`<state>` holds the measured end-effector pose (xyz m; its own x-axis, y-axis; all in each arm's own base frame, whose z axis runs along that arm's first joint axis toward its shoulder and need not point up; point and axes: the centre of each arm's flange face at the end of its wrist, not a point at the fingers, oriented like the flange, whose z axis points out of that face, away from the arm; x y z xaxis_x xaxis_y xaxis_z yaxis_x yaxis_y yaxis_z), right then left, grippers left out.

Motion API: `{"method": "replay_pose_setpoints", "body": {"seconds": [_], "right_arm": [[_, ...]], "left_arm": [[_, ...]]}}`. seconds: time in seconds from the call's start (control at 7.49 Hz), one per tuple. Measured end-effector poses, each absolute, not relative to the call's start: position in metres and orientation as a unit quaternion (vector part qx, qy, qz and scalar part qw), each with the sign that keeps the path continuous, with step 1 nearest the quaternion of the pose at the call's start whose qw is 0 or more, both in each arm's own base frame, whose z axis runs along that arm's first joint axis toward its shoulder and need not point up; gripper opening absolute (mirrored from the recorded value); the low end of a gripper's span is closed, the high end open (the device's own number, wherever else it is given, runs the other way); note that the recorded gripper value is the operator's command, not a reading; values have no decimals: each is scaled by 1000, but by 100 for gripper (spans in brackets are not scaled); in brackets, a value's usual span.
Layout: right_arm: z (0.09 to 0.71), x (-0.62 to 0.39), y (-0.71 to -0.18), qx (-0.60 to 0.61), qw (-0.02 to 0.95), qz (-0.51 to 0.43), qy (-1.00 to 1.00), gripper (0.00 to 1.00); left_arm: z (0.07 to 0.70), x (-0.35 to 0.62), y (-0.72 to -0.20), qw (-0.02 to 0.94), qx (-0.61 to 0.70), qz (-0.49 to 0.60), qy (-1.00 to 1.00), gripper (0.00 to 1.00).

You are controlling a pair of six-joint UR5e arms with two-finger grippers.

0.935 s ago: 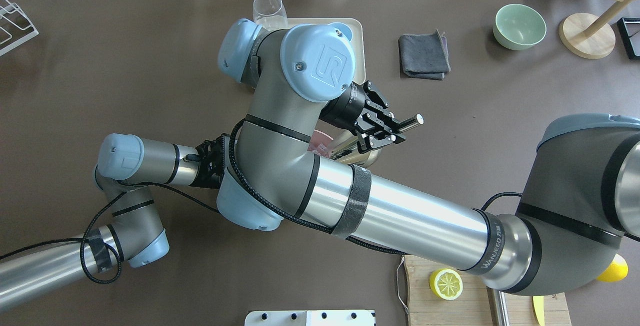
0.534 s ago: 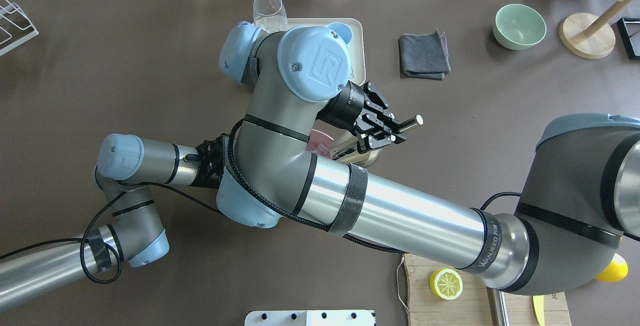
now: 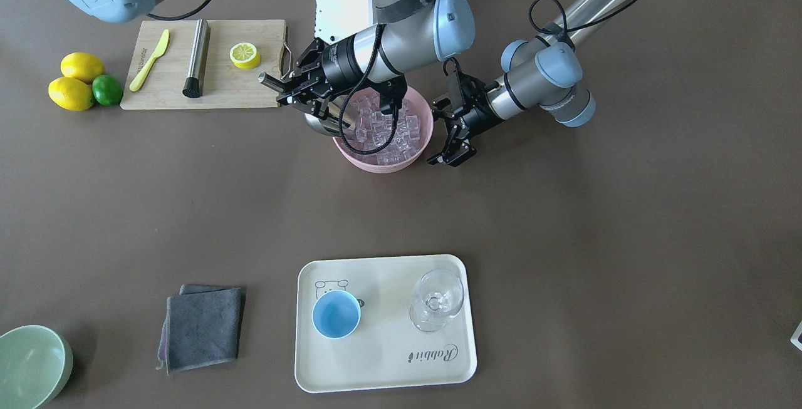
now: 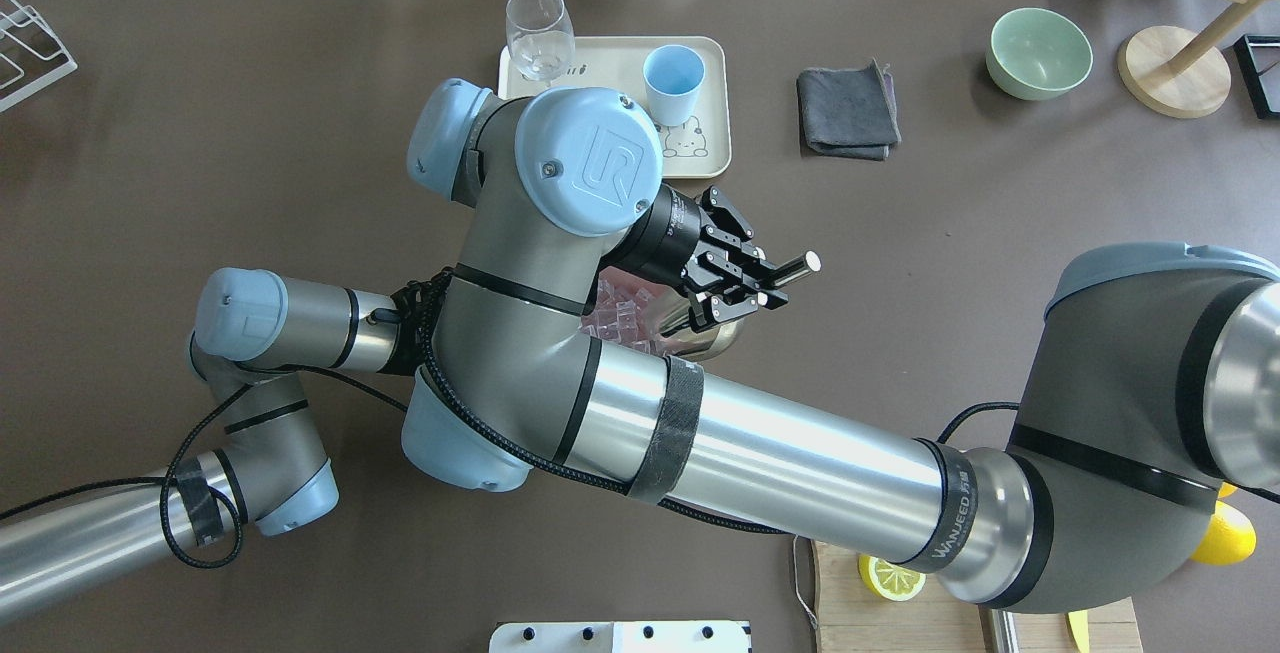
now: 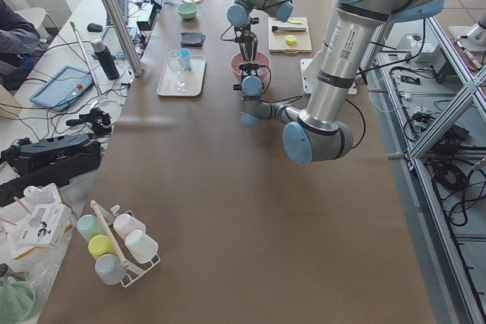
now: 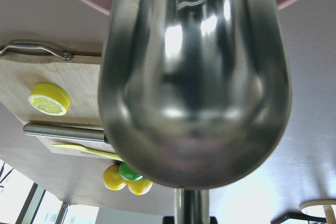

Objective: Put ice in cup with scoop

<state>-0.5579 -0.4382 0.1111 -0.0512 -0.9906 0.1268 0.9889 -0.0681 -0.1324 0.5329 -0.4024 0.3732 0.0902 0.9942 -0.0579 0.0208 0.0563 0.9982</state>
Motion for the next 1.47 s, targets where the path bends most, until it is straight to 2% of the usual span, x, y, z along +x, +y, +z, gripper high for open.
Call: {"method": "replay_pose_setpoints", "body": {"seconds": [0.8,1.47], "right_arm": [[111,-580,-436,-68,686,-724,-5,0],[116,-586,-435,2,712,-701,-38,0]], "left_arm": [[376,533,-403,533,511,459,494,98],[381,536,-401,535,507,462,493,98]]}}
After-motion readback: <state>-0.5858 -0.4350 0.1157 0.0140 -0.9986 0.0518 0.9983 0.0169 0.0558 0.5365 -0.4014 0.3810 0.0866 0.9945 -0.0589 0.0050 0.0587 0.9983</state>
